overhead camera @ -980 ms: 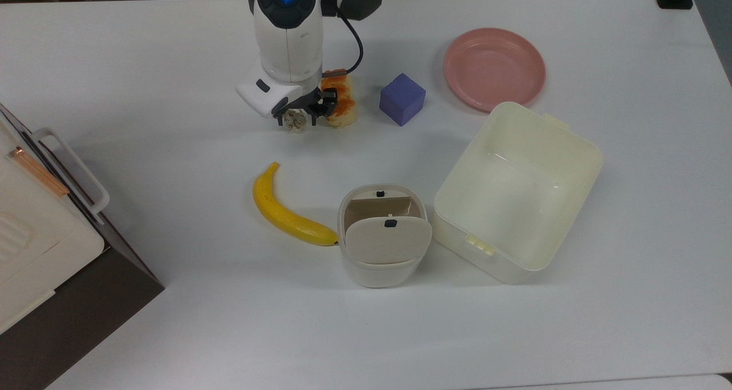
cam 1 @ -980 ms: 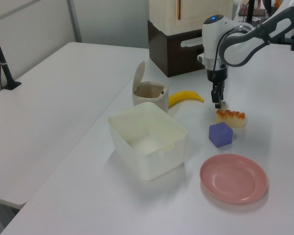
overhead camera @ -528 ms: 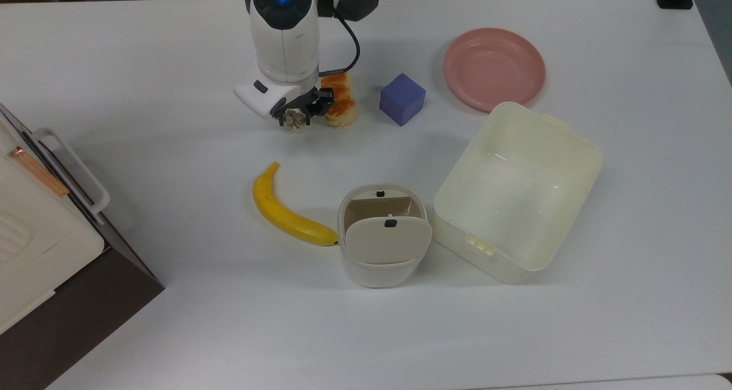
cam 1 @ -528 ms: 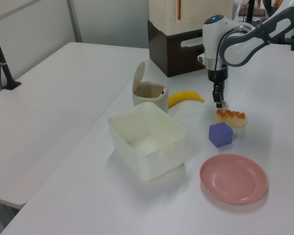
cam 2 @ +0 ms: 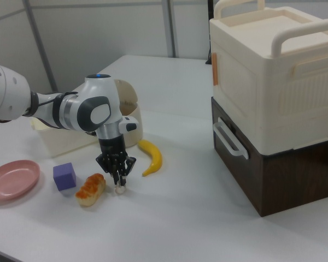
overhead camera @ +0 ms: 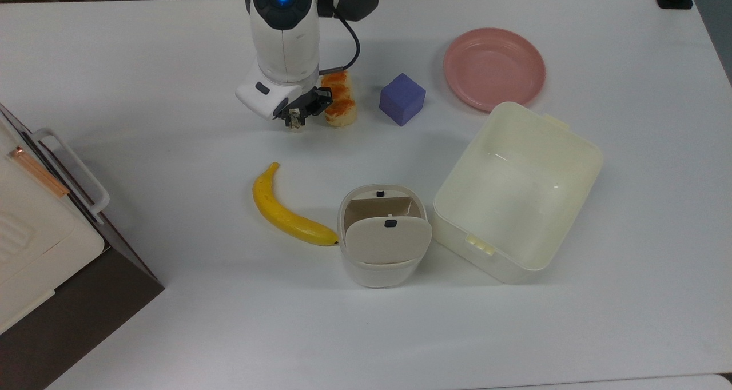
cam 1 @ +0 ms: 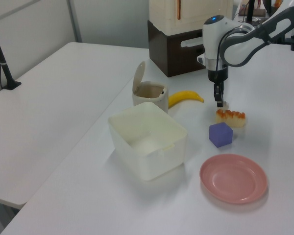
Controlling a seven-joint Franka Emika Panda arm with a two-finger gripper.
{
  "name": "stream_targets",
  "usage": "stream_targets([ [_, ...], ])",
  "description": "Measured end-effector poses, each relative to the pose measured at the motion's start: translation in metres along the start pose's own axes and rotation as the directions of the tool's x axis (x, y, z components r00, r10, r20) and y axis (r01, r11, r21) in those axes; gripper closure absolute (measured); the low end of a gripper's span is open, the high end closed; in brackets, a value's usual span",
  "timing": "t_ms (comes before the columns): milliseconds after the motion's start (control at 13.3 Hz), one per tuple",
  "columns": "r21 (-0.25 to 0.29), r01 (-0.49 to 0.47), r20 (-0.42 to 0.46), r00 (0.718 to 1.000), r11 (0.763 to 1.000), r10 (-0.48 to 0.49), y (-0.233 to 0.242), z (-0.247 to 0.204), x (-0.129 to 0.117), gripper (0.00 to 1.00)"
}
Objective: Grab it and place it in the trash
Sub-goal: 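Lift the white object and carry it over the cream trash bin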
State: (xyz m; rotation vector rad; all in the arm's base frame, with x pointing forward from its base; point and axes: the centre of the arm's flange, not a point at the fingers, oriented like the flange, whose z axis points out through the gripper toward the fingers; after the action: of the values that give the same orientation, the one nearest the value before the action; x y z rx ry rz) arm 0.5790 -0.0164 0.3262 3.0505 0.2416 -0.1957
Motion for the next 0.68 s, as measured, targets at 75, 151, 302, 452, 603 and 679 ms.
stream_targets([
  [75, 0.000, 0.010, 0.000, 1.000, 1.000, -0.010, 0.000, 0.000, 0.000, 0.81],
  [151, 0.000, 0.014, 0.000, 1.000, 1.000, -0.014, 0.000, 0.000, 0.000, 0.81],
  [302, 0.000, 0.017, 0.000, 1.000, 1.000, -0.017, 0.001, 0.000, 0.000, 0.84],
  [452, -0.001, 0.017, -0.003, 1.000, 1.000, -0.017, 0.002, -0.002, 0.000, 0.85],
  [603, -0.004, 0.016, -0.020, 1.000, 1.000, -0.016, 0.004, -0.010, 0.004, 0.87],
  [679, -0.007, 0.016, -0.034, 0.999, 1.000, -0.016, 0.005, -0.017, 0.007, 0.87],
])
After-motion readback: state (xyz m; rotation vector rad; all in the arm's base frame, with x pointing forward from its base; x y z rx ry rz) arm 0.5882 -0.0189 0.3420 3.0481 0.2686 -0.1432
